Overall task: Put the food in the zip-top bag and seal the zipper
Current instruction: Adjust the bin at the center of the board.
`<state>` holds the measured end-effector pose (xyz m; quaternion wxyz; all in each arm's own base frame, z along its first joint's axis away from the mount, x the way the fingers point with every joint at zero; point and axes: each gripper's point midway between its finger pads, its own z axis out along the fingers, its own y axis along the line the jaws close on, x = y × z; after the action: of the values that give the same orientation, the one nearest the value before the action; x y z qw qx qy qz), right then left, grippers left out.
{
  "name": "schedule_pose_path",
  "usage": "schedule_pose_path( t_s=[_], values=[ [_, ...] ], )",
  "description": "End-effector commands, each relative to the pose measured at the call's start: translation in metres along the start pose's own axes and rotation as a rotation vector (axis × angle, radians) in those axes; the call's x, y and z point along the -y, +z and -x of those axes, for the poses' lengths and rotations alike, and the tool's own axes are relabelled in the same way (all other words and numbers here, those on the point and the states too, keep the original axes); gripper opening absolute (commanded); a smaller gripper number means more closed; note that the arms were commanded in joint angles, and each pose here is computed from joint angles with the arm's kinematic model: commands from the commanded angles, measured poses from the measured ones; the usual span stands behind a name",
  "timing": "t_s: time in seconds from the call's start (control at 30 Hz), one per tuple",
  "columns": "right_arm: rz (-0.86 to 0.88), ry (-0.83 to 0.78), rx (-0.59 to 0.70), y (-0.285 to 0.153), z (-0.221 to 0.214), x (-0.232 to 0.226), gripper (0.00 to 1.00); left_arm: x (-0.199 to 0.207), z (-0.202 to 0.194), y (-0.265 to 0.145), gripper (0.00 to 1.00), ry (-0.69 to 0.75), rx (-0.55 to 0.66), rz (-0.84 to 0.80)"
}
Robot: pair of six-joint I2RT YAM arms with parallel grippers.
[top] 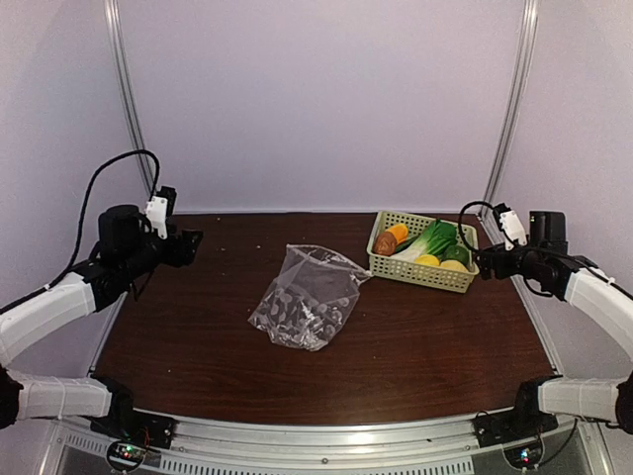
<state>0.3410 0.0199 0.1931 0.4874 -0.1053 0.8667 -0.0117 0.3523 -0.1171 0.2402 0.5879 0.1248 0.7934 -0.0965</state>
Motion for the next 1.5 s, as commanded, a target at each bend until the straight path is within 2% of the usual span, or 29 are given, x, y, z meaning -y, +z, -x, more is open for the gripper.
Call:
schedule_pose_path(
  t_s=[0.0,0.27,0.47,0.6,0.7,0.83,1.0,1.1,1.27,1.47],
  values=[
    [-0.049,-0.035,0.026,-0.004,0.002,0.005,1.0,0.026,0.016,0.011,0.72,-0.003,0.019,-0.103],
    [0.02,-0.131,0.046,-0.007,-0.006,-0.009,1.0,0.124,0.053,0.031,0.72,0.059,-0.05,-0.266],
    [0.031,-0.199,0.064,-0.019,0.01,-0.01,1.0,0.181,0.053,0.058,0.7,-0.045,-0.086,-0.483],
    [0.088,-0.284,0.009,-0.019,0.02,-0.015,1.0,0.178,0.041,0.061,0.62,-0.058,-0.153,-0.459],
    [0.161,-0.353,-0.025,-0.017,0.026,-0.024,0.91,0.176,0.039,0.048,0.62,-0.055,-0.163,-0.468],
    [0.264,-0.435,-0.072,0.0,0.029,-0.037,0.71,0.167,0.029,0.044,0.67,-0.049,-0.167,-0.431],
    [0.318,-0.458,-0.162,0.044,0.018,-0.041,0.49,0.163,0.016,0.053,0.69,-0.005,-0.208,-0.397],
    [0.324,-0.421,-0.234,0.071,0.007,-0.041,0.46,0.164,0.013,0.059,0.69,0.008,-0.219,-0.392],
    [0.367,-0.42,-0.322,0.092,-0.016,-0.046,0.48,0.168,-0.004,0.071,0.69,0.033,-0.258,-0.409],
    [0.397,-0.422,-0.391,0.1,-0.042,-0.05,0.37,0.167,-0.014,0.078,0.69,0.018,-0.303,-0.416]
  ],
)
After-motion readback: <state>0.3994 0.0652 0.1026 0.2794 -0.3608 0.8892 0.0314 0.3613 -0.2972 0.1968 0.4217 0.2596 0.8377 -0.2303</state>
